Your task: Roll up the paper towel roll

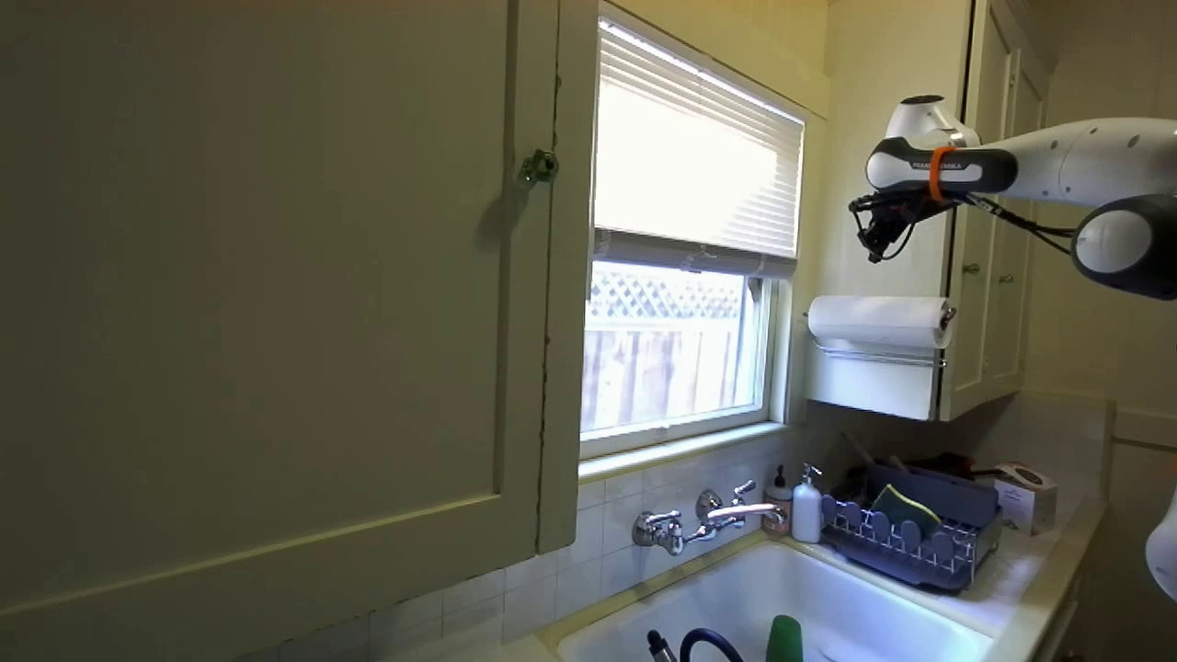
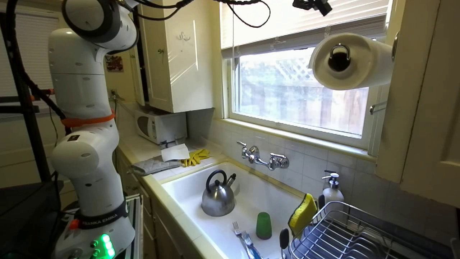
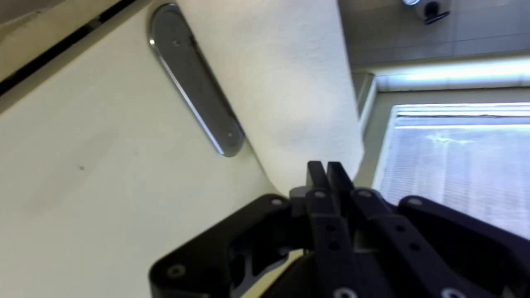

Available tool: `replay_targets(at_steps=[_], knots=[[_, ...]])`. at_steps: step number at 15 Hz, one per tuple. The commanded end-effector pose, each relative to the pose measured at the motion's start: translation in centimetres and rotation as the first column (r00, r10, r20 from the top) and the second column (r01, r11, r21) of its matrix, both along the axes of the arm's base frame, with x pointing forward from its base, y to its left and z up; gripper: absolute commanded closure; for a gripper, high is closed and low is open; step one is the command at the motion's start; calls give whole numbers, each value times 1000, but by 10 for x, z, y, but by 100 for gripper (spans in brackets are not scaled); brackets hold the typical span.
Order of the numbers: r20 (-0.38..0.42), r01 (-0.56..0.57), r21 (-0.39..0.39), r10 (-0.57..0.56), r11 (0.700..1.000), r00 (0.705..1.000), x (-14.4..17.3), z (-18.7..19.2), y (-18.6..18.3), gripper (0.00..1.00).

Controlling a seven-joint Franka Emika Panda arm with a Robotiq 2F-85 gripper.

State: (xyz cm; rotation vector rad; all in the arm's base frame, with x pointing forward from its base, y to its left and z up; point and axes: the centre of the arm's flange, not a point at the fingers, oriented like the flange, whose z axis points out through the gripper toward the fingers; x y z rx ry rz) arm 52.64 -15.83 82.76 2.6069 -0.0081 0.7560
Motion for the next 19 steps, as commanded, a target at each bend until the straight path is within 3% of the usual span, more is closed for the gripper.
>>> replay_targets(at_steps=[1, 5, 9, 14, 15, 17, 19], knots=[[-90, -113, 124, 124, 986, 988, -37, -13, 37, 60], [-180, -184, 260, 235, 948, 955, -59, -38, 55, 30], [-287, -225, 379, 345, 898, 894, -71, -72, 53, 2], [-343, -304, 522, 522, 797, 781, -75, -113, 56, 0], [-328, -273, 464, 450, 843, 831, -60, -97, 56, 0], [-340, -287, 492, 485, 822, 806, -61, -107, 56, 0], [-341, -292, 496, 493, 818, 800, -62, -110, 56, 0]])
